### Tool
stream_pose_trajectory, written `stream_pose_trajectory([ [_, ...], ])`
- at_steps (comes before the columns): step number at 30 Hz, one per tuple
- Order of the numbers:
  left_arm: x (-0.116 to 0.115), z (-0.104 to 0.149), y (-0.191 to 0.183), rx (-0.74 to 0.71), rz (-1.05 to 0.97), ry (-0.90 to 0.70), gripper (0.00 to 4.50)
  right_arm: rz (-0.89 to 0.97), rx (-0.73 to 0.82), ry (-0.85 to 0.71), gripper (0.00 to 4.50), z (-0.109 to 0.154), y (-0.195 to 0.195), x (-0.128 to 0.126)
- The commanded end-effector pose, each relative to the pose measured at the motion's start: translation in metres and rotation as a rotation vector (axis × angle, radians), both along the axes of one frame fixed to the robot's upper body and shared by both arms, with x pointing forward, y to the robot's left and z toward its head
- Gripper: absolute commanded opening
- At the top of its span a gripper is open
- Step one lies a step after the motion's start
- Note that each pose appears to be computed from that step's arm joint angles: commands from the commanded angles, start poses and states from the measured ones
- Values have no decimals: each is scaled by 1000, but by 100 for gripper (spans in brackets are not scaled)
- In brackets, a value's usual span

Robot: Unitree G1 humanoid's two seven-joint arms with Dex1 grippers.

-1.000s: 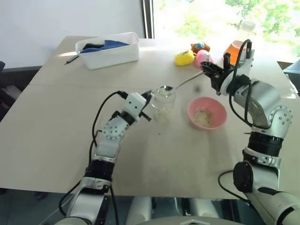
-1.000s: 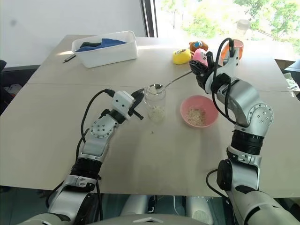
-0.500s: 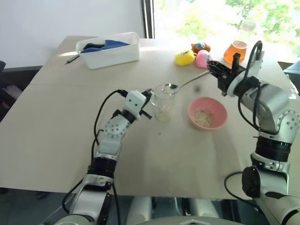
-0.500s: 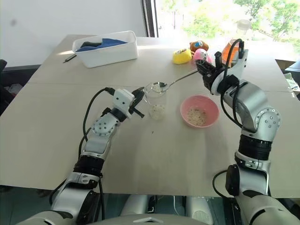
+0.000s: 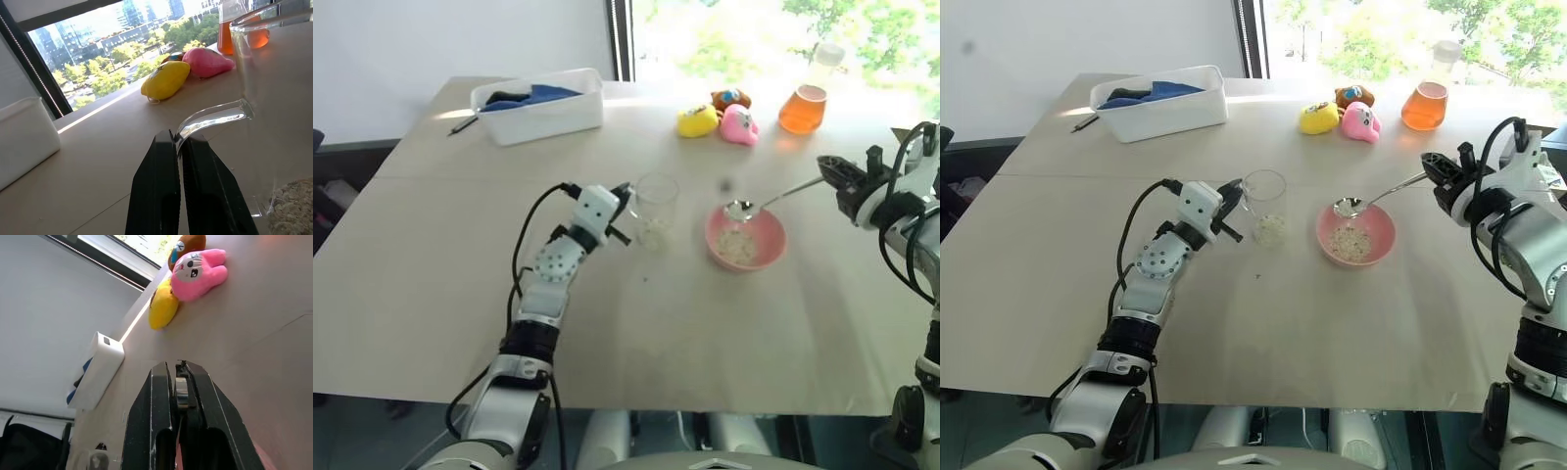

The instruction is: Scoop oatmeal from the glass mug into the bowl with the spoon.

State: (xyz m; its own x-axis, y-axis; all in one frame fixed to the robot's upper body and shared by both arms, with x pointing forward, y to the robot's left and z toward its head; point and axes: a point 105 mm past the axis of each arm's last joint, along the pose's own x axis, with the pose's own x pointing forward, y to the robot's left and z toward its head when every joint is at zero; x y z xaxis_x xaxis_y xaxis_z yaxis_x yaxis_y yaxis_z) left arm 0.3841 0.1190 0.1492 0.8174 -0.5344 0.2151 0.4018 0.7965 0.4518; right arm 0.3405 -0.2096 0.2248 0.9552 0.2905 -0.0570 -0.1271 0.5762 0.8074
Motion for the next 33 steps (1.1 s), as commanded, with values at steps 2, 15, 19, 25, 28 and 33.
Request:
stream_pose_trajectory([
  [2,-2,12,0,0,-1,-52,2,23,-315,-62,0,0,4,3],
  [15,-8,5,-4,17,-6,-50,2,249,-962,-455,0,47,62,-4],
  [19,-9,4,-5,15,-9,-49,2,296,-1019,-457,0,45,63,-8],
  [25,-9,4,-7,13,-16,-47,2,239,-813,-344,0,32,38,-2],
  [28,-9,3,-8,18,-20,-46,2,168,-548,-336,0,43,29,5],
  [33,-8,3,-6,23,-18,-45,2,219,-227,-419,0,88,60,0],
])
